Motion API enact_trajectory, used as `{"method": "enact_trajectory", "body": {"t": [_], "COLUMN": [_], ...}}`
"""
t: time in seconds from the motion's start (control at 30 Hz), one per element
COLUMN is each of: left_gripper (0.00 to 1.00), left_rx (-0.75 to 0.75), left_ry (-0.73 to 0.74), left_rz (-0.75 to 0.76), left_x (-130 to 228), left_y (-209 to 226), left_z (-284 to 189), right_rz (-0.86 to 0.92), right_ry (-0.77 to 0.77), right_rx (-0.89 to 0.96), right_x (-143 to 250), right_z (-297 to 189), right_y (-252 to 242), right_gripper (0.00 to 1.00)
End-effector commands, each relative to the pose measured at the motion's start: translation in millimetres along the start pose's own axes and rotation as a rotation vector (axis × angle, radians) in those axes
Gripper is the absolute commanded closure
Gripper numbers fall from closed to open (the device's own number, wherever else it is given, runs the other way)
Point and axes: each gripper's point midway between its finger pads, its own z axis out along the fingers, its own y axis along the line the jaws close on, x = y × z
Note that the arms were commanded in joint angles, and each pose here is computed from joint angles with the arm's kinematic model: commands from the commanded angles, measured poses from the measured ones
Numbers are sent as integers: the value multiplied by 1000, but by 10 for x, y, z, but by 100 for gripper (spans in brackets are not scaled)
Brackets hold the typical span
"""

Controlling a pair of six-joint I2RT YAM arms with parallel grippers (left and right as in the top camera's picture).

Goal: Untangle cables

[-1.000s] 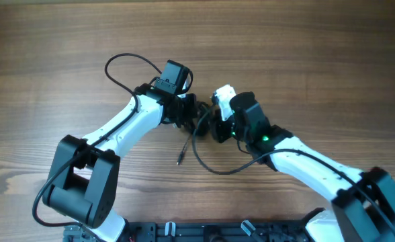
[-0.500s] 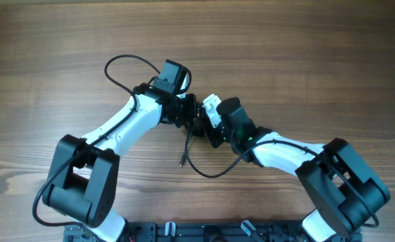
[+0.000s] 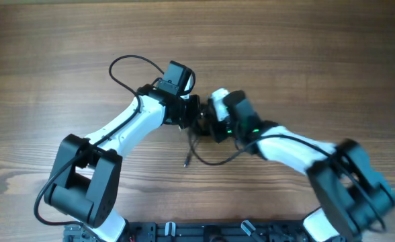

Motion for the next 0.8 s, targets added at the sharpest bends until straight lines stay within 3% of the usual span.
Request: {"method": "enact_trajectory", "body": {"t": [0.0,0.1,0.17,0.27,0.4,0.5,0.57,0.67,0.77], "left_gripper": [96,96,96,96,96,96,96,96,96], "left_rx": [-27,-8,-5,10,152,237,244,258,263], "left_ry": [-60,-90,-95,-118,-97,-72,-87,-114,-128], "left_rz": [-3,5,6,-27,-3,89,156,181,187], "left_x": [-146,-221,-236,-341,-390,-327,-301,-301,-305], "left_y": [40,-6,-15,74,-31,-166,-252,-350,-374], "left_z": [-7,-12,-15,-119,-265,-356,-418,-533,-608], "right_rz": [111,157,232,411,411,396,400,442,442], "right_ry": [-149,-238,-253,-168,-62,7,-28,-97,-138], "right_rx": [-287,-399,-369,-166,-169,-203,-194,-33,17], "right_x": [-516,-759,-803,-551,-313,-157,-230,-287,-345], "right_z": [-702,-1149,-1195,-984,-696,-447,-366,-318,-324], "right_y": [285,364,252,-132,-59,146,260,84,-2], "right_gripper": [96,96,96,91,74,73,71,70,71]}}
